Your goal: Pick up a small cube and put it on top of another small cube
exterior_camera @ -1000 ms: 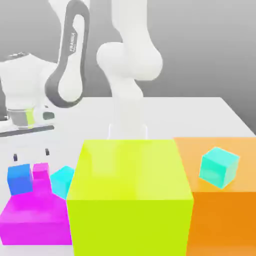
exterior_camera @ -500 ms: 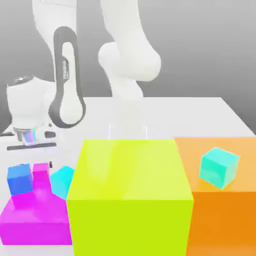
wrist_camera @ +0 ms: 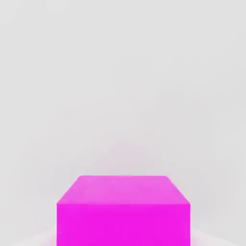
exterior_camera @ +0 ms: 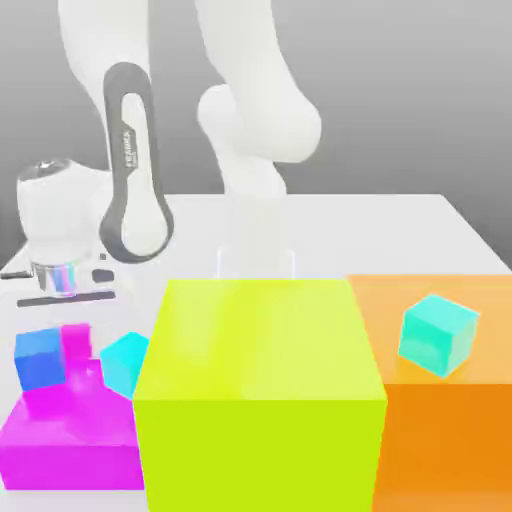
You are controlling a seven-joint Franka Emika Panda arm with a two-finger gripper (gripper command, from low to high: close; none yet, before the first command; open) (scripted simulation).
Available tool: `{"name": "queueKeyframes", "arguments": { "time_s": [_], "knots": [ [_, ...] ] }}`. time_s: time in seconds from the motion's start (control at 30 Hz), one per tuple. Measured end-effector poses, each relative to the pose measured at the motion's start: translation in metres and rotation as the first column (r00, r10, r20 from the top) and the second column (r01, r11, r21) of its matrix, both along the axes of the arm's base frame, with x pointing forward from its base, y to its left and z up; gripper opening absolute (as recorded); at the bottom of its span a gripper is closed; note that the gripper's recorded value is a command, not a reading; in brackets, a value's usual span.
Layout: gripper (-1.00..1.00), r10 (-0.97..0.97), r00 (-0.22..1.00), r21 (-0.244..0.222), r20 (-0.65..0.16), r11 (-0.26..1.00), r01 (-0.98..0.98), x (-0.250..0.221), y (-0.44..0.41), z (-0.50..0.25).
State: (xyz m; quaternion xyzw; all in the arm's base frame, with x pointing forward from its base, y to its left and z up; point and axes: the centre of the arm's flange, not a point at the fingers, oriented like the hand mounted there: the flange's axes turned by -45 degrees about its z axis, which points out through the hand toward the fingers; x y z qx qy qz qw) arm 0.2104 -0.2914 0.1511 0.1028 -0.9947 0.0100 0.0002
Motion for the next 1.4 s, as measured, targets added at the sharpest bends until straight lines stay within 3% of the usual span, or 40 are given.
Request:
{"name": "queueKeyframes", "arguments": {
  "time_s": [0.33,0.63,1.07,1.4],
  "knots": [
    [-1.00,-0.005,1.000,0.015,0.000,1.000,0.005,-0.001,0.007,0.037],
    [-1.00,0.529,0.848,-0.010,-0.026,0.848,-0.529,0.090,-0.005,0.105],
    [-1.00,0.707,0.706,0.024,0.036,0.706,-0.708,0.125,0.065,0.132],
    [-1.00,0.845,0.535,0.021,0.027,0.534,-0.845,0.143,0.115,0.159]
  ]
}}
